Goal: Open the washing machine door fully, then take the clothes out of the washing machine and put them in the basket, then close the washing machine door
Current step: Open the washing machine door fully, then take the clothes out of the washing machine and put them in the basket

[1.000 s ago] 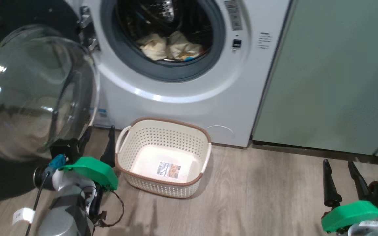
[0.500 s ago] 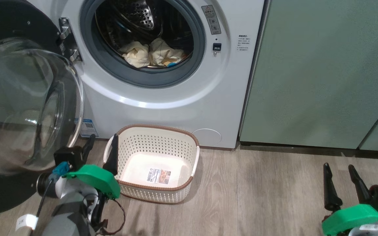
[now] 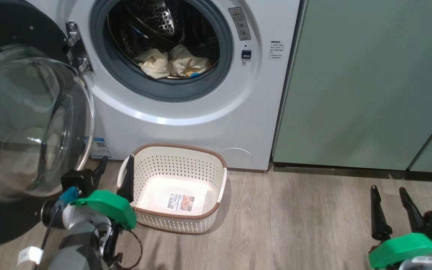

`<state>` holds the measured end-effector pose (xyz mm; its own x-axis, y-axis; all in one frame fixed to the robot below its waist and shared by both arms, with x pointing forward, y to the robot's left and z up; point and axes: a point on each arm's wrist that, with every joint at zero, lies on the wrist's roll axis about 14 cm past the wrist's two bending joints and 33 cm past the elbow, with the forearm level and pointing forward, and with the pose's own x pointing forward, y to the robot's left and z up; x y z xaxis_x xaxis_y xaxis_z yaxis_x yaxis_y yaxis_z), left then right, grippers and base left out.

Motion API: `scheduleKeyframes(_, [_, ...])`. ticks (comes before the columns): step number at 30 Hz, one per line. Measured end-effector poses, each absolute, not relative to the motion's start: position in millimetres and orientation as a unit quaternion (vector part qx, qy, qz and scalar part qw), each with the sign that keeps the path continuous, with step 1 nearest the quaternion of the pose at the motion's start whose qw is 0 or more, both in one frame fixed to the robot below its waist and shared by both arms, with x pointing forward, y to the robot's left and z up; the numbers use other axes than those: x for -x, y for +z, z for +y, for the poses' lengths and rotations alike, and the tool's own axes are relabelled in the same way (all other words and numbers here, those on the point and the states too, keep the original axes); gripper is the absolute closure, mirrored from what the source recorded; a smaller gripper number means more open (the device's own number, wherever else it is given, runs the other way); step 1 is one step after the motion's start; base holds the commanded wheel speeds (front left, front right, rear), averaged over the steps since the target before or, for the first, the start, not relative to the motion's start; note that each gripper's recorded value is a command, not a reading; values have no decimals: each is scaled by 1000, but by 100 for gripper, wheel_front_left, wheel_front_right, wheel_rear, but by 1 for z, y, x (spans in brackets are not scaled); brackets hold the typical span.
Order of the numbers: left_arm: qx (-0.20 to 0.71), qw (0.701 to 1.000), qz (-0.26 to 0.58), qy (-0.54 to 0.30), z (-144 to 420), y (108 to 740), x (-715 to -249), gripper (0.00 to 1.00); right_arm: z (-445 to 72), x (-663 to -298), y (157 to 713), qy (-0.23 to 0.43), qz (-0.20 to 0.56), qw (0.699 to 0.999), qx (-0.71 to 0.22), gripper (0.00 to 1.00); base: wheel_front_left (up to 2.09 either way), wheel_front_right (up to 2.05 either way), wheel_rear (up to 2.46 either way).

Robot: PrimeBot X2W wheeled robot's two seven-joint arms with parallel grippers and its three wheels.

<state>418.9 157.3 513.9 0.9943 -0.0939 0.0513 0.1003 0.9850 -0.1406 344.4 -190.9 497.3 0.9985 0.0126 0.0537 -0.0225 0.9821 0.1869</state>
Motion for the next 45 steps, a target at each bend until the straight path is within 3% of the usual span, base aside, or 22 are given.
scheduleKeyframes(35, [68, 995, 10, -68, 150, 494, -418, 0, -195, -341, 487, 0, -11, 995, -95, 0, 1, -1, 0])
scheduleKeyframes(45, [70, 994, 16, -85, 142, 490, -417, 0, -193, -342, 483, 1, -6, 995, -97, 0, 106, -106, 0])
